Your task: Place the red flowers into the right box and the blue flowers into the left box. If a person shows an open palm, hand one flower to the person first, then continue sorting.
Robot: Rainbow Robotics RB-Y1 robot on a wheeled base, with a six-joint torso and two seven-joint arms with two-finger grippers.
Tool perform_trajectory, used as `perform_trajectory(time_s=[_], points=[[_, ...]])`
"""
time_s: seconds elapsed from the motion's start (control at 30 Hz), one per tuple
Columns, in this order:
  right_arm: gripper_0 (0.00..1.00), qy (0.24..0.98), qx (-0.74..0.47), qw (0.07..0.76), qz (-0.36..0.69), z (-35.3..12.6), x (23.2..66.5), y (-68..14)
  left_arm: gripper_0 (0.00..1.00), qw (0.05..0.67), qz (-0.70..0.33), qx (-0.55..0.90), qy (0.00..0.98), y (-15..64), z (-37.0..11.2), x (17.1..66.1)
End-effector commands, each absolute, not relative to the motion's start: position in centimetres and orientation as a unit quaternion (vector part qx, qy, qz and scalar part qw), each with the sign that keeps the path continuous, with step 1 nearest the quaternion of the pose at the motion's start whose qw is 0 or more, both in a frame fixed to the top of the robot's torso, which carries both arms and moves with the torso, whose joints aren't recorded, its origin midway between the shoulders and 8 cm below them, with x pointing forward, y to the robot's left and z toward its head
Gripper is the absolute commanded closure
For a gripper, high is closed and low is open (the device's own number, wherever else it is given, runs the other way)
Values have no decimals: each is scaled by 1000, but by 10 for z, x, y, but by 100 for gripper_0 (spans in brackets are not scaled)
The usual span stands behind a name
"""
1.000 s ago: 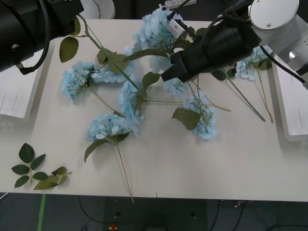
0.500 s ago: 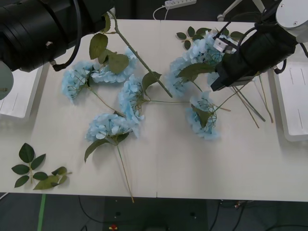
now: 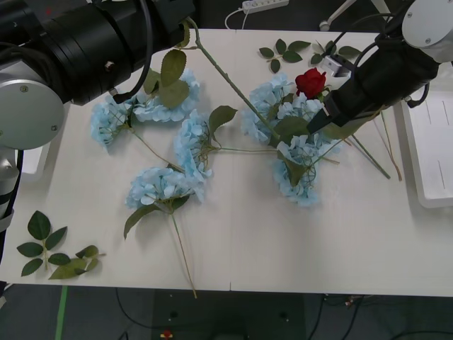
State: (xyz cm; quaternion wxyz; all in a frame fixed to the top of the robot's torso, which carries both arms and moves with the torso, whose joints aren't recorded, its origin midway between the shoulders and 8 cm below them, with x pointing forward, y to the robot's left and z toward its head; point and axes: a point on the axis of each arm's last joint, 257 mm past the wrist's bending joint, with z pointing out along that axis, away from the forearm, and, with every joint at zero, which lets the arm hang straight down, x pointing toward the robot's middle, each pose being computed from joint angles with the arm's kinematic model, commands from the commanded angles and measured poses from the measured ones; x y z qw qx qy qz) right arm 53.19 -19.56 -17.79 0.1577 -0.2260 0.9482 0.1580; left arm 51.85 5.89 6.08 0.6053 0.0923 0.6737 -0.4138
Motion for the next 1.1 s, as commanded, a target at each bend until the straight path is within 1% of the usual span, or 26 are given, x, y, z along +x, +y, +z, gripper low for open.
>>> perform_trajectory(time_s=[0.03,0.27,0.4,0.57,0.67,0.77,0.87,1.0,1.1], points=[[0,929,-264,175,189,-122,533,-169,100,627,-416,114,648,48,90,513],[0,895,-285,202,277,-55,519,-156,100,628,-416,115,647,47,91,513],[0,857,-332,217,328,-33,501,-150,100,628,-416,115,647,47,91,513],[0,818,-400,247,332,-16,491,-147,100,628,-416,115,647,47,91,513],[0,793,-433,253,345,-8,476,-136,100,628,-416,115,647,47,91,513],[0,775,-457,262,349,-10,464,-127,100,628,-416,115,647,47,91,513],[0,755,-474,274,361,-30,450,-111,100,628,-416,115,647,47,91,513],[0,744,-474,297,365,-51,444,-93,100,628,-416,115,647,47,91,513],[0,739,-479,301,366,-60,442,-81,100,628,-416,115,647,47,91,513]])
